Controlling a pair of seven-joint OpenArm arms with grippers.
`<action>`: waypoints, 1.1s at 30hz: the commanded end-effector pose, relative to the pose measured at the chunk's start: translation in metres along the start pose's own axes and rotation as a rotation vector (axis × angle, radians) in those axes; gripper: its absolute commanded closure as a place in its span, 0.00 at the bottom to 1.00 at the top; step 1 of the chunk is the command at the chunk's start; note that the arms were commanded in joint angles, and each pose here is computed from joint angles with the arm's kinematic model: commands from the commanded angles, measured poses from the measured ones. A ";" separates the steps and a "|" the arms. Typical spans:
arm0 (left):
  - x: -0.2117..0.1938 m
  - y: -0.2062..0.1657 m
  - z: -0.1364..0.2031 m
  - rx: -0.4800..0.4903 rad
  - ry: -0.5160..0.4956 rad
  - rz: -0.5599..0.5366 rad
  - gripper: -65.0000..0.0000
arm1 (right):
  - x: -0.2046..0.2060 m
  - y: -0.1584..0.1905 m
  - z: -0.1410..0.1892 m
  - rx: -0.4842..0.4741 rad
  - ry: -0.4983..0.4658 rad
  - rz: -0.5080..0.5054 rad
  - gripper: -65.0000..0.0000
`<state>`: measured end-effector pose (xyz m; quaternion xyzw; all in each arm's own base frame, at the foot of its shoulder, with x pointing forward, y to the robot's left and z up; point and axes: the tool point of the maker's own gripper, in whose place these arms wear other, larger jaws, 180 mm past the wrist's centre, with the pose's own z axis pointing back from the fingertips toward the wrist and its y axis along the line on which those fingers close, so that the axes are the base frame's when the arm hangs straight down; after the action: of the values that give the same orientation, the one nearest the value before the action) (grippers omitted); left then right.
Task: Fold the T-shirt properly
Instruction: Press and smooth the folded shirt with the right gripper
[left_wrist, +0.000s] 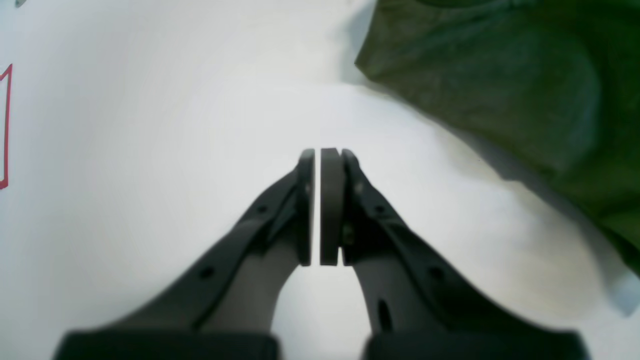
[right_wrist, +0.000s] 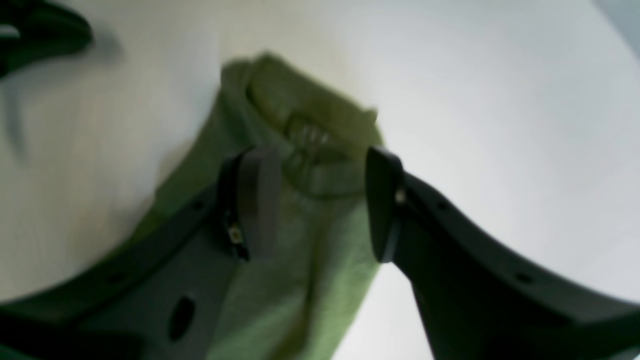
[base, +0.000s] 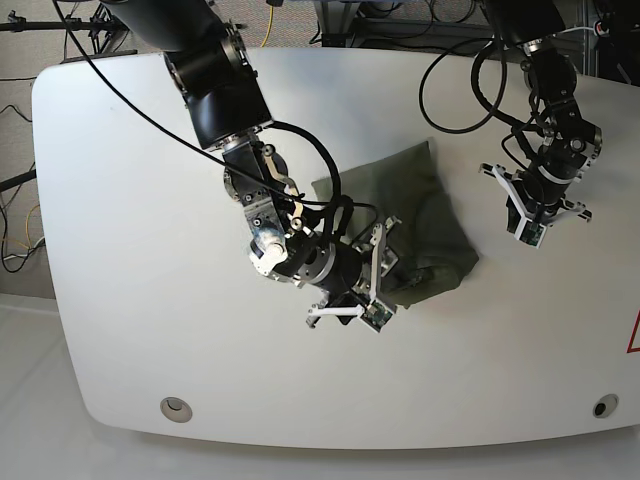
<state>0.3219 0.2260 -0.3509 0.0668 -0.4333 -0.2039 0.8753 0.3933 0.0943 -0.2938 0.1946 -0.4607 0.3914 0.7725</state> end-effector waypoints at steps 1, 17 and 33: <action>0.015 0.006 0.002 0.014 -0.049 -0.006 1.00 | 0.027 0.004 0.002 0.007 -0.054 0.038 0.59; 0.014 0.006 0.002 0.013 -0.048 -0.005 1.00 | -0.020 0.039 -0.043 0.120 0.032 -0.007 0.59; 0.015 0.006 0.002 0.014 -0.049 -0.005 1.00 | -0.028 0.011 -0.059 0.096 0.054 -0.030 0.59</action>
<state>0.3221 0.2251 -0.3512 0.0654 -0.4335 -0.2042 0.8753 0.3926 0.1193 -0.3782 0.2223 -0.3798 0.4085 0.7997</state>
